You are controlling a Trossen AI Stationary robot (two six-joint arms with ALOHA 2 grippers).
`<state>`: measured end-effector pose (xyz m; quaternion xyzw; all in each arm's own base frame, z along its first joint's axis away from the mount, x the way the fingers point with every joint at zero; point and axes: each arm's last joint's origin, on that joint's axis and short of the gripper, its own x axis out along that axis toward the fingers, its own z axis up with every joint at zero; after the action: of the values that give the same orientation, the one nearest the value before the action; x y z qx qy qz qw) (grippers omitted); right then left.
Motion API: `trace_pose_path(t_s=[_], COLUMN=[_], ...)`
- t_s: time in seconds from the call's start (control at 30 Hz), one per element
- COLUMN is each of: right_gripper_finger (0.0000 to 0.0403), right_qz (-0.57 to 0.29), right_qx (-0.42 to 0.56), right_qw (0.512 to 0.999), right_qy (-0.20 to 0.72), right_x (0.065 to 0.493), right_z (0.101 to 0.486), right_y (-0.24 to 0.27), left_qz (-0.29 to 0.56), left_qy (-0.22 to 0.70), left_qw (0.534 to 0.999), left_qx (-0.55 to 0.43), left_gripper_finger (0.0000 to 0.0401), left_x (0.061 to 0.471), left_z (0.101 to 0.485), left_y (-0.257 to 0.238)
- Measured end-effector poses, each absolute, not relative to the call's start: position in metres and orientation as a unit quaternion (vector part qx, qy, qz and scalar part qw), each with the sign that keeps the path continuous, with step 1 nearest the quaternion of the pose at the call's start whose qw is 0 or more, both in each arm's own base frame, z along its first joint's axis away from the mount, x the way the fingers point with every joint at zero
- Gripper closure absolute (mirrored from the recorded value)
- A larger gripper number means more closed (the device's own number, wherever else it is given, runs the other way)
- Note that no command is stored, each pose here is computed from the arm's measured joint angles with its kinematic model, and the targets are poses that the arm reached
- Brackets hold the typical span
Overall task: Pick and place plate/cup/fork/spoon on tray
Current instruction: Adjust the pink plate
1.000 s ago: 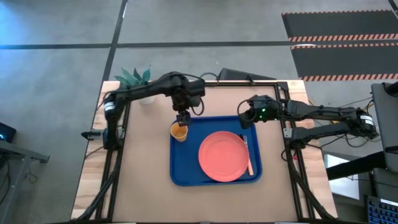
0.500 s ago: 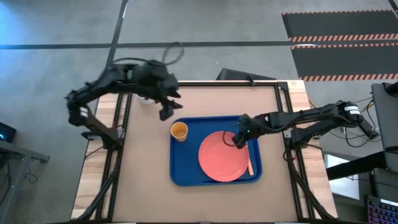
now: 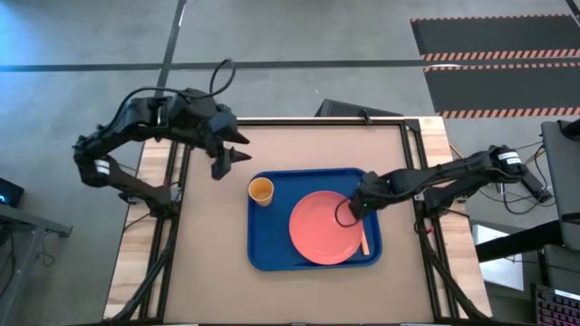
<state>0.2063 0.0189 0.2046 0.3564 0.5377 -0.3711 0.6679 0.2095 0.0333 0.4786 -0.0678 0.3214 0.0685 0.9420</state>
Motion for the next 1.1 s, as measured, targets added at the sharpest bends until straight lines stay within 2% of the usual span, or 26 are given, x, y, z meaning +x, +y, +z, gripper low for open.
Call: trace_pose_path(t_s=[0.23,0.57,1.1], right_gripper_finger=[0.0394,0.0394,0.0394], right_qz=[-0.394,-0.415,-0.408], right_qx=[0.358,0.346,0.311], right_qw=[0.643,0.624,0.663], right_qy=[0.552,0.564,0.544], right_x=[0.211,0.227,0.275], right_z=[0.188,0.175,0.184], right_y=[0.043,0.064,0.075], left_qz=[0.069,0.068,0.066], left_qy=[0.328,0.281,0.281], left_qw=[0.940,0.955,0.956], left_qx=[-0.068,-0.064,-0.060], left_gripper_finger=[0.0207,0.0207,0.0207], left_x=[0.204,0.183,0.173], left_z=[0.466,0.476,0.476], left_y=[0.032,0.029,0.027])
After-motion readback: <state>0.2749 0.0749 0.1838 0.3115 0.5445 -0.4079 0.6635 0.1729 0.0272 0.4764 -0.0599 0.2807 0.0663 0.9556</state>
